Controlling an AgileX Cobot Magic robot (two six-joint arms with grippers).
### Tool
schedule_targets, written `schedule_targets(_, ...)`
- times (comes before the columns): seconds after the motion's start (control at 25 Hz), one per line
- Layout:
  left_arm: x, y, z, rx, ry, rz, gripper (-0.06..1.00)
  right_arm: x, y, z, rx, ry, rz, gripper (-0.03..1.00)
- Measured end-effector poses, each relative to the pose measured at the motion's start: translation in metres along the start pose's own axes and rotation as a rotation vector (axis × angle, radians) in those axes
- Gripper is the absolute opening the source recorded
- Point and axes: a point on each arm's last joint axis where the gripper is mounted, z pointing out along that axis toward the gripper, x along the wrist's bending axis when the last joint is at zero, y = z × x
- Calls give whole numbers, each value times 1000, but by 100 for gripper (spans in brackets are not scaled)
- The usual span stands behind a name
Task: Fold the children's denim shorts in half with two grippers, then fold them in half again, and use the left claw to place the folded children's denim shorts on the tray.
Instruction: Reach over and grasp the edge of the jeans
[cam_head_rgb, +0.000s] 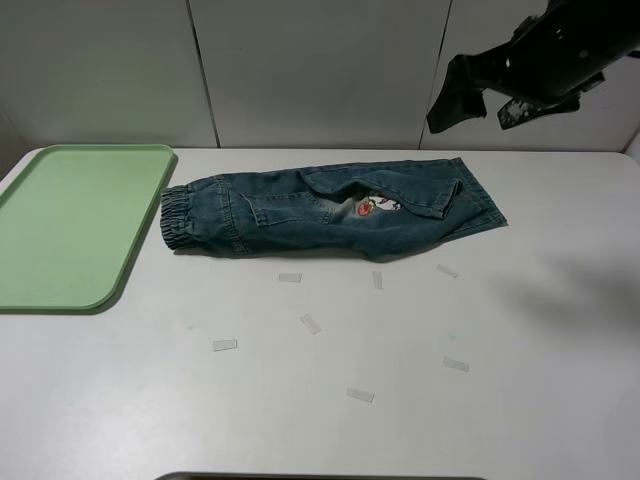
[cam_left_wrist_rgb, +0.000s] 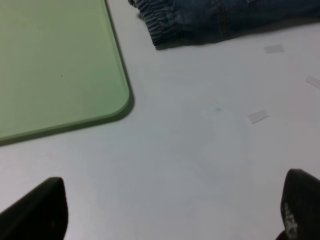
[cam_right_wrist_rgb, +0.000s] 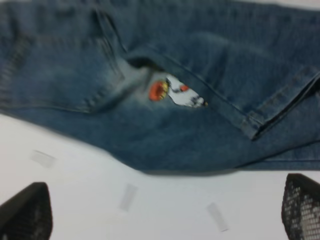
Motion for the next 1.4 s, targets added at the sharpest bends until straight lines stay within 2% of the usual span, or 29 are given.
schedule_targets(0.28,0,0,0,0,0,0,84,-31,19,61,84,-73,-42,69)
schedule_targets(0.64,0,0,0,0,0,0,84,-81,13,108,165,-109,45,69)
schedule_targets(1.16,0,0,0,-3,0,0,84,-145,23,152,130,-98,215,69)
schedule_targets(1.4,0,0,0,-3,0,0,84,-159,21,175,138,-101,232,69)
